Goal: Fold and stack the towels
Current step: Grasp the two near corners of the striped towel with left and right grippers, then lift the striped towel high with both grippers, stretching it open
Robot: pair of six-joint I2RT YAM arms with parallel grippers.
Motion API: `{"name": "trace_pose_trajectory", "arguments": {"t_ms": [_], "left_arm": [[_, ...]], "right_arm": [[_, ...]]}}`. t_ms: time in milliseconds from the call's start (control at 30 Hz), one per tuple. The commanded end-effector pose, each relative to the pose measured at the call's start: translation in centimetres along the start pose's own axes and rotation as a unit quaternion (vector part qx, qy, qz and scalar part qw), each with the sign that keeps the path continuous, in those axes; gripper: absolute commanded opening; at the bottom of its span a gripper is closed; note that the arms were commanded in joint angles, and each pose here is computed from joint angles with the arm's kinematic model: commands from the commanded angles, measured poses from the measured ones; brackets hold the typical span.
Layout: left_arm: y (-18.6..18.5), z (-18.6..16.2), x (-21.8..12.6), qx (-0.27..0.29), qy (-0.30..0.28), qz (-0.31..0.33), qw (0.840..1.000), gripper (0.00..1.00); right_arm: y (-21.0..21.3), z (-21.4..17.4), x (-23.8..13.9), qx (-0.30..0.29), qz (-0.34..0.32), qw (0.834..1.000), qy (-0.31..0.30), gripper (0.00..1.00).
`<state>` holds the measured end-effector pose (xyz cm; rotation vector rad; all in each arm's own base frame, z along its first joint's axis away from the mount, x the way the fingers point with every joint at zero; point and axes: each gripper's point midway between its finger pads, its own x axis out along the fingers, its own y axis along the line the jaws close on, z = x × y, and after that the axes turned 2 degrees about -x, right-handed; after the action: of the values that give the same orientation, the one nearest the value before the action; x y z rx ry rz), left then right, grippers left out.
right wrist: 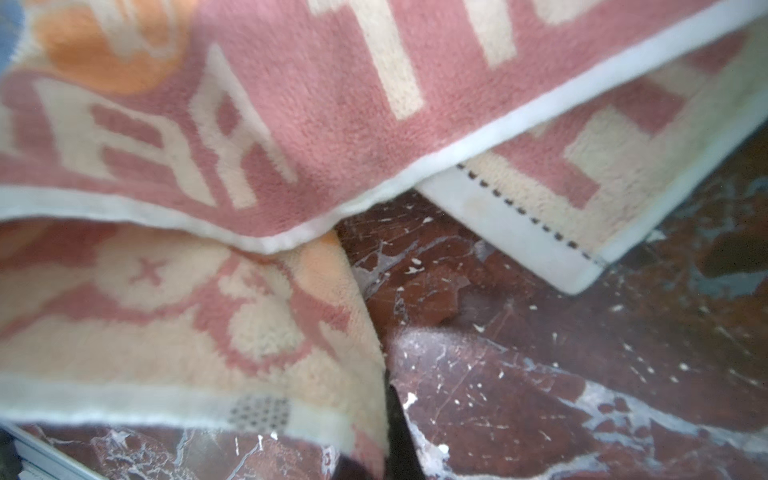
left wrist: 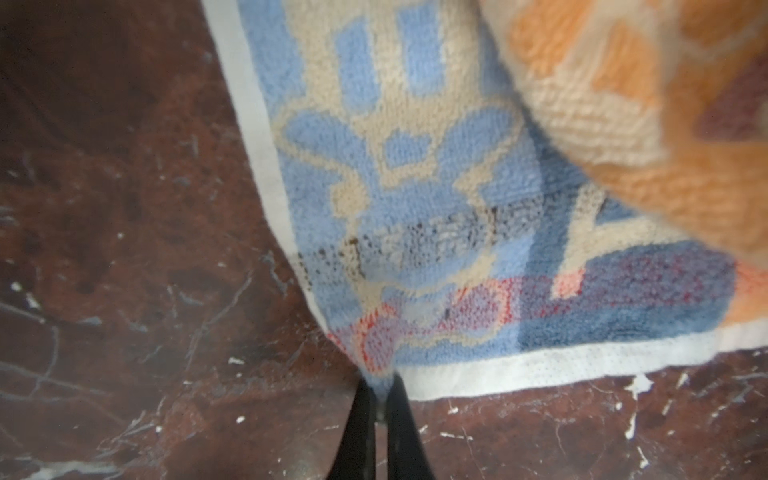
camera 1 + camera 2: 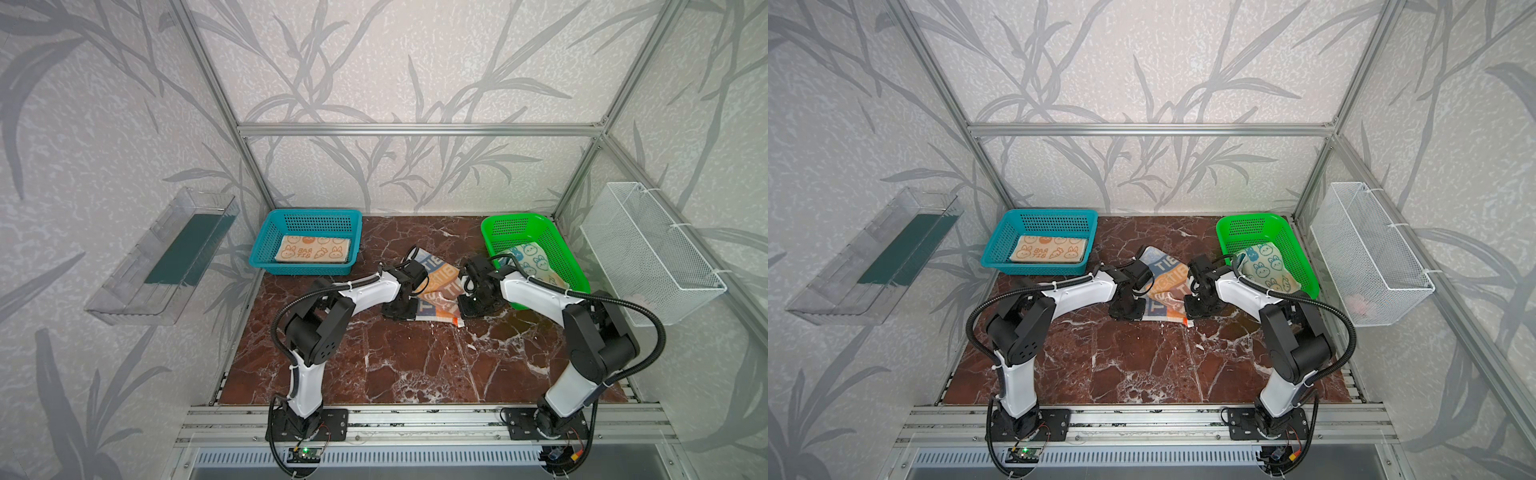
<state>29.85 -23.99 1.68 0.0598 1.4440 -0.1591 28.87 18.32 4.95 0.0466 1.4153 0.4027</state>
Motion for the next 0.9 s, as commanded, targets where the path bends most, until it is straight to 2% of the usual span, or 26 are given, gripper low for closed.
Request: {"name": "trace_pose_trajectory", "arguments": {"t_ms": [0,167,267,433,533,700,867], "left_arm": [[1.7,-0.3,0.0,-0.002,0.007,0.029,1.0,0.0],[2.4,3.5,-7.6,-0.015,-0.053,0.001,0.998,0.0],[3.4,6.5,-13.7,-0.042,-0.11,-0.031,0.993,0.0],[5.2,11.8,-24.5,-0.071,-0.225,-0.09,0.968,0.0],[6.2,14.0,-29.5,-0.077,-0.268,-0.094,0.956,0.0],[7.1,16.0,-34.9,-0.085,-0.322,-0.104,0.937,0.0],[7.4,15.9,-39.8,-0.091,-0.38,-0.12,0.912,0.0]], "right_arm": [[1.5,1.3,-3.3,-0.007,0.023,0.999,-0.027,0.0],[3.8,3.7,-8.1,-0.024,0.051,0.996,-0.071,0.0],[5.4,5.4,-11.5,-0.033,0.072,0.991,-0.109,0.0],[7.5,9.9,-18.0,-0.031,0.112,0.971,-0.208,0.0],[8.3,12.5,-22.1,-0.029,0.128,0.958,-0.254,0.0],[8.9,15.6,-27.8,-0.021,0.148,0.936,-0.319,0.0],[10.2,16.3,-31.9,-0.044,0.167,0.921,-0.349,0.0]]}}
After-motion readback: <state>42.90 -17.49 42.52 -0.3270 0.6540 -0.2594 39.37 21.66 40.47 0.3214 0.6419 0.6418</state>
